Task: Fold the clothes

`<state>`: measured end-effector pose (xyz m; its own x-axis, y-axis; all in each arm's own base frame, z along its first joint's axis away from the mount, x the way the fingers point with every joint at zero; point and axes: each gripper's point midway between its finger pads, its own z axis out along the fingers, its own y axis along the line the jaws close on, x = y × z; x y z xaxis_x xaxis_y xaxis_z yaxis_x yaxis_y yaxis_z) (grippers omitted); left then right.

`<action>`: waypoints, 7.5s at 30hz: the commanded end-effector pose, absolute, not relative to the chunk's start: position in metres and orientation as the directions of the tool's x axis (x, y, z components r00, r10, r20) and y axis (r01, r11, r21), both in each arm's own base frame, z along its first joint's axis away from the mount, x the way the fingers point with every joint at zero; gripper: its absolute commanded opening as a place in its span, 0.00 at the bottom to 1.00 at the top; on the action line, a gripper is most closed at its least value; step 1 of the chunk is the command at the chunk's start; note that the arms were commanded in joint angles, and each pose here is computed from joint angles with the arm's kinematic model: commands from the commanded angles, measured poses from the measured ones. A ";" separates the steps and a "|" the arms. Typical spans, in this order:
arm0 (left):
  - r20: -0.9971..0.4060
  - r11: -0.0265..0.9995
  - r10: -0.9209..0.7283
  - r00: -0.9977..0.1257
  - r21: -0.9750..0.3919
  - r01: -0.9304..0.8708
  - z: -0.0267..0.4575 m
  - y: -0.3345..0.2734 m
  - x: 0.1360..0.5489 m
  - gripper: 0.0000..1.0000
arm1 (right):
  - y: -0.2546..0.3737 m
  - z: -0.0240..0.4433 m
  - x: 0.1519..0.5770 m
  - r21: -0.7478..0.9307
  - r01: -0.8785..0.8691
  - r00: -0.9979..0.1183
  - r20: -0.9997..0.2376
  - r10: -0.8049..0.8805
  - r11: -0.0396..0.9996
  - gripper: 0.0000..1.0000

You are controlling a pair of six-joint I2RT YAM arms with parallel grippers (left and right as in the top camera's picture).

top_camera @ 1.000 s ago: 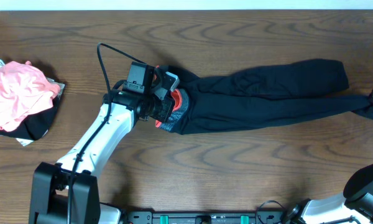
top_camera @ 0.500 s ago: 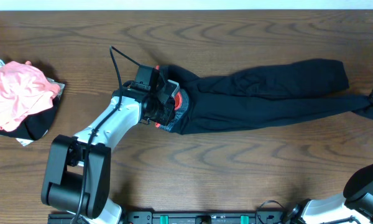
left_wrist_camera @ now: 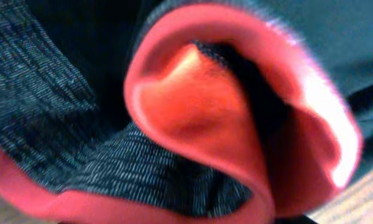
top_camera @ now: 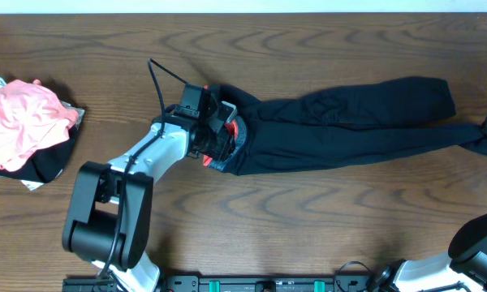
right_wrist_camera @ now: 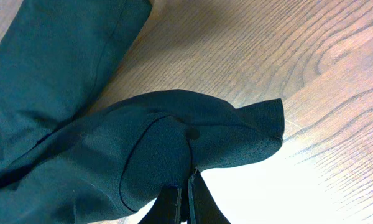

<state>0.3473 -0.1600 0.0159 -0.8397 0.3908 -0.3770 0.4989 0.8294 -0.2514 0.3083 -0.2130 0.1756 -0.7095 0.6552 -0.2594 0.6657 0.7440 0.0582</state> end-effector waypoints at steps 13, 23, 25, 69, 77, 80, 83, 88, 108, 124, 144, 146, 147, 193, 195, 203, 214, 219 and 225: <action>-0.342 0.739 0.375 -0.862 -0.451 0.501 0.025 -0.187 0.319 0.06 | -0.214 0.177 0.307 0.059 0.671 -0.705 -0.261 0.660 0.739 0.02; -0.427 0.732 0.352 -0.833 -0.429 0.529 0.104 -0.177 0.296 0.06 | -0.214 0.165 0.297 0.025 0.678 -0.712 -0.229 0.664 0.735 0.04; -0.483 0.727 0.341 -0.806 -0.409 0.552 0.125 -0.175 0.296 0.06 | -0.211 0.155 0.293 0.021 0.679 -0.716 -0.203 0.668 0.734 0.04; -0.447 0.941 0.135 -0.884 -0.222 0.256 0.140 -0.116 0.298 0.17 | -0.200 0.092 0.230 -0.098 0.746 -0.662 -0.001 0.750 0.658 0.12; -0.401 0.904 0.117 -0.909 -0.336 0.265 0.136 -0.135 0.292 0.17 | -0.190 0.064 0.217 -0.106 0.742 -0.662 0.043 0.748 0.662 0.11; -0.383 0.885 0.122 -0.916 -0.376 0.275 0.134 -0.142 0.289 0.17 | -0.188 0.047 0.215 -0.104 0.743 -0.662 0.031 0.749 0.661 0.13; -0.373 0.882 0.126 -0.919 -0.382 0.276 0.132 -0.144 0.288 0.17 | -0.191 0.037 0.219 -0.095 0.746 -0.662 -0.001 0.749 0.659 0.15; -0.381 0.873 0.155 -0.911 -0.380 0.308 0.128 -0.153 0.290 0.17 | -0.187 0.029 0.223 -0.062 0.750 -0.660 -0.011 0.751 0.659 0.13; -0.081 0.894 0.222 -0.972 -0.382 0.236 0.021 -0.176 0.278 0.17 | -0.210 -0.011 0.251 -0.004 0.780 -0.604 -0.269 0.750 0.626 0.27; 0.101 0.915 0.238 -0.966 -0.358 0.188 0.017 -0.160 0.237 0.17 | -0.230 0.050 0.339 0.252 0.665 -0.510 -0.534 0.675 0.702 0.47; 0.073 0.920 0.255 -0.964 -0.325 0.218 0.015 -0.156 0.243 0.17 | -0.256 0.078 0.275 0.205 0.874 -0.353 -0.354 0.866 0.440 0.56; 0.067 0.920 0.254 -0.965 -0.326 0.220 0.015 -0.156 0.244 0.17 | -0.267 0.076 0.268 0.231 0.884 -0.315 -0.347 0.884 0.406 0.56; 0.065 0.919 0.254 -0.965 -0.326 0.220 0.015 -0.157 0.245 0.17 | -0.270 0.074 0.264 0.232 0.889 -0.305 -0.341 0.889 0.394 0.57; 0.056 0.918 0.254 -0.966 -0.328 0.223 0.015 -0.157 0.247 0.21 | -0.286 0.021 0.322 0.468 0.736 -0.360 -0.341 0.868 0.489 0.01; 0.056 0.918 0.254 -0.966 -0.328 0.223 0.015 -0.157 0.247 0.21 | -0.282 0.026 0.329 0.510 0.701 -0.366 -0.342 0.865 0.498 0.01; 0.055 0.918 0.254 -0.966 -0.327 0.223 0.015 -0.157 0.247 0.21 | -0.282 0.005 0.293 0.381 0.821 -0.349 -0.257 0.901 0.426 0.36; 0.045 0.917 0.255 -0.966 -0.329 0.227 0.015 -0.158 0.249 0.21 | -0.290 -0.011 0.235 0.230 0.943 -0.208 -0.148 0.967 0.238 0.46; 0.042 0.916 0.255 -0.966 -0.329 0.227 0.015 -0.159 0.250 0.21 | -0.294 -0.011 0.240 0.242 0.938 -0.209 -0.177 0.962 0.248 0.49; 0.042 0.916 0.255 -0.966 -0.330 0.227 0.015 -0.159 0.250 0.21 | -0.292 -0.016 0.250 0.255 0.926 -0.229 -0.213 0.950 0.280 0.49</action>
<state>0.2488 -0.1612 0.0155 -0.9691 0.2419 0.0482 0.2115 0.9156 -0.3420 0.2570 -0.3038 0.0025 -0.2215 0.9441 -0.2441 0.9110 0.2896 0.2937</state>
